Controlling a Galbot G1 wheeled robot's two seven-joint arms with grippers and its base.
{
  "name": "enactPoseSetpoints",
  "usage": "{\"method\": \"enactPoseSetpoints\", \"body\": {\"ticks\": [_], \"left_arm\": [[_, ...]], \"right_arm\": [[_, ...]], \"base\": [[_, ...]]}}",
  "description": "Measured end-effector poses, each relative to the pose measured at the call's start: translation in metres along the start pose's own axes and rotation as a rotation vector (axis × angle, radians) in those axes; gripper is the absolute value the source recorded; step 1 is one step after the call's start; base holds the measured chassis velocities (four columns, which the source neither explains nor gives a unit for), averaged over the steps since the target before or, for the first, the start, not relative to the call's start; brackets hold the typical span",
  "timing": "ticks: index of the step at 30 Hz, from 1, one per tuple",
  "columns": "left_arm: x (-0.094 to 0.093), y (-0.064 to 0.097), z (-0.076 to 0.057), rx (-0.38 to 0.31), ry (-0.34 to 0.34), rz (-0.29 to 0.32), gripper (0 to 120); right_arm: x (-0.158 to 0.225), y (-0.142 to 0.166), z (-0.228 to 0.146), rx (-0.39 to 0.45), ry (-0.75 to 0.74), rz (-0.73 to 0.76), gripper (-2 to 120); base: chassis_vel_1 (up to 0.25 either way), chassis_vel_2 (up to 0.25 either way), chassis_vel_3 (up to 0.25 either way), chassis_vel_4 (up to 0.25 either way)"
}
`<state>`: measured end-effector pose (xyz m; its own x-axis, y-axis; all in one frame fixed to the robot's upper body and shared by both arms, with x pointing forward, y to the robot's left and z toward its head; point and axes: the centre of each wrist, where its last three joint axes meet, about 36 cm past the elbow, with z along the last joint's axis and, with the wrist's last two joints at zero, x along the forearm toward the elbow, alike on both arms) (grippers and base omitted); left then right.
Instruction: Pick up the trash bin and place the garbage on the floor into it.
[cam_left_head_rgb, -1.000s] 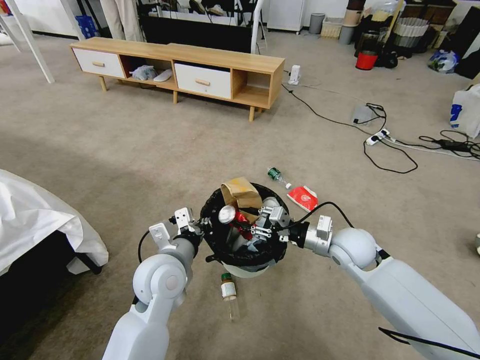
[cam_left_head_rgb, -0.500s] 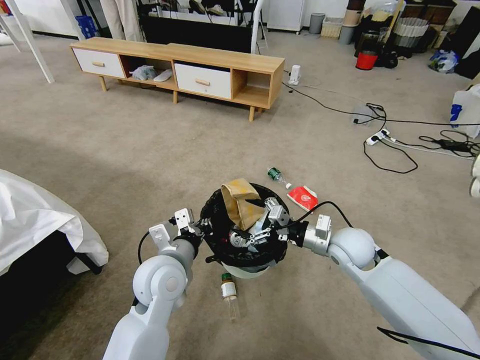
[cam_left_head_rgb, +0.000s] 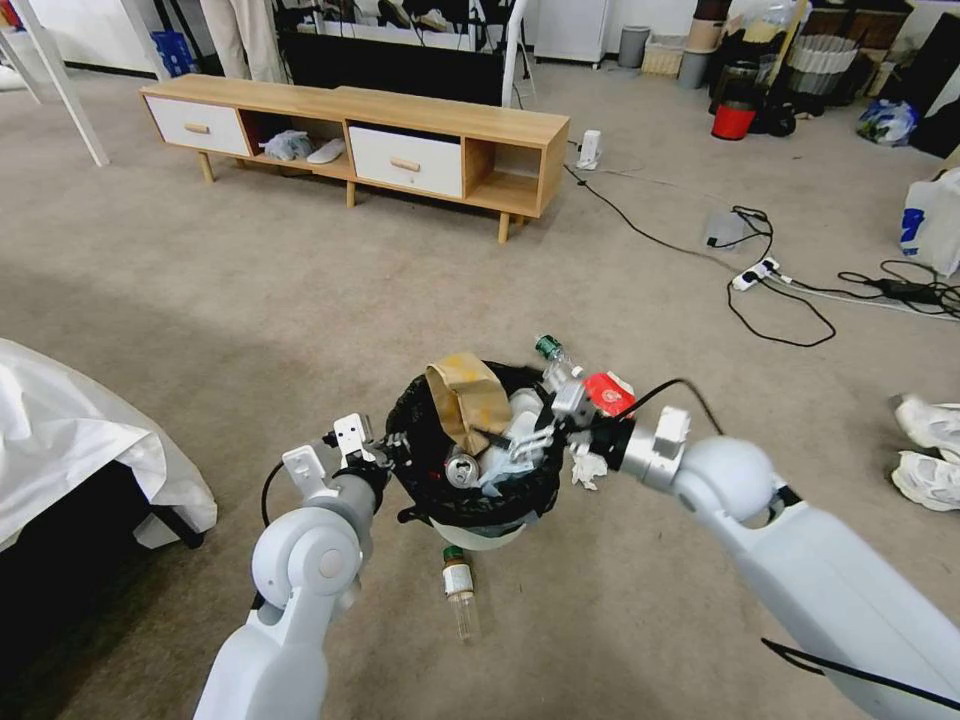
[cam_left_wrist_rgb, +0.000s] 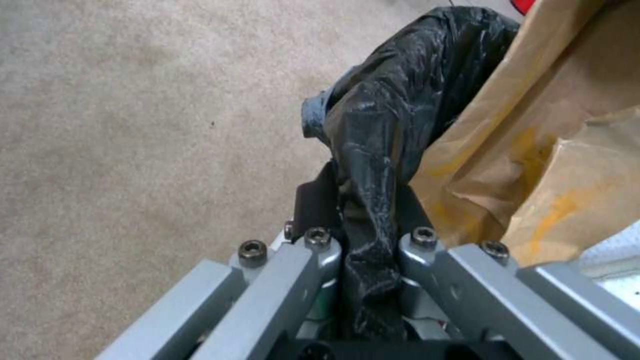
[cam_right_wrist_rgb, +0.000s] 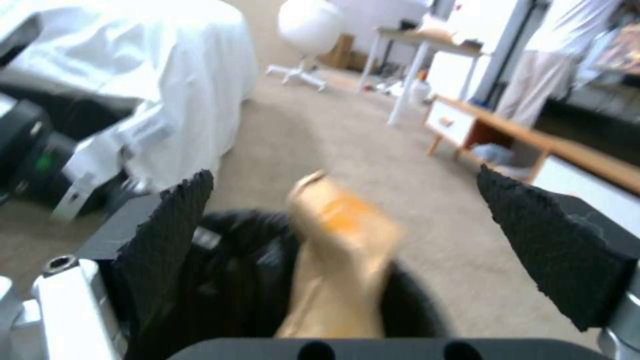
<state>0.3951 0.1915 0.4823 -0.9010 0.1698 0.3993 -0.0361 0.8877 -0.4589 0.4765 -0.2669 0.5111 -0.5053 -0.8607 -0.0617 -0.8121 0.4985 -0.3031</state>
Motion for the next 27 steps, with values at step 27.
{"method": "enactPoseSetpoints", "body": {"ticks": [27], "left_arm": [[0.01,0.01,-0.015,0.021,-0.06,-0.007,4]], "right_arm": [[0.002,0.021,0.012,-0.258,0.376,0.782,100]], "base": [[0.0,0.0,0.0,0.0]]}}
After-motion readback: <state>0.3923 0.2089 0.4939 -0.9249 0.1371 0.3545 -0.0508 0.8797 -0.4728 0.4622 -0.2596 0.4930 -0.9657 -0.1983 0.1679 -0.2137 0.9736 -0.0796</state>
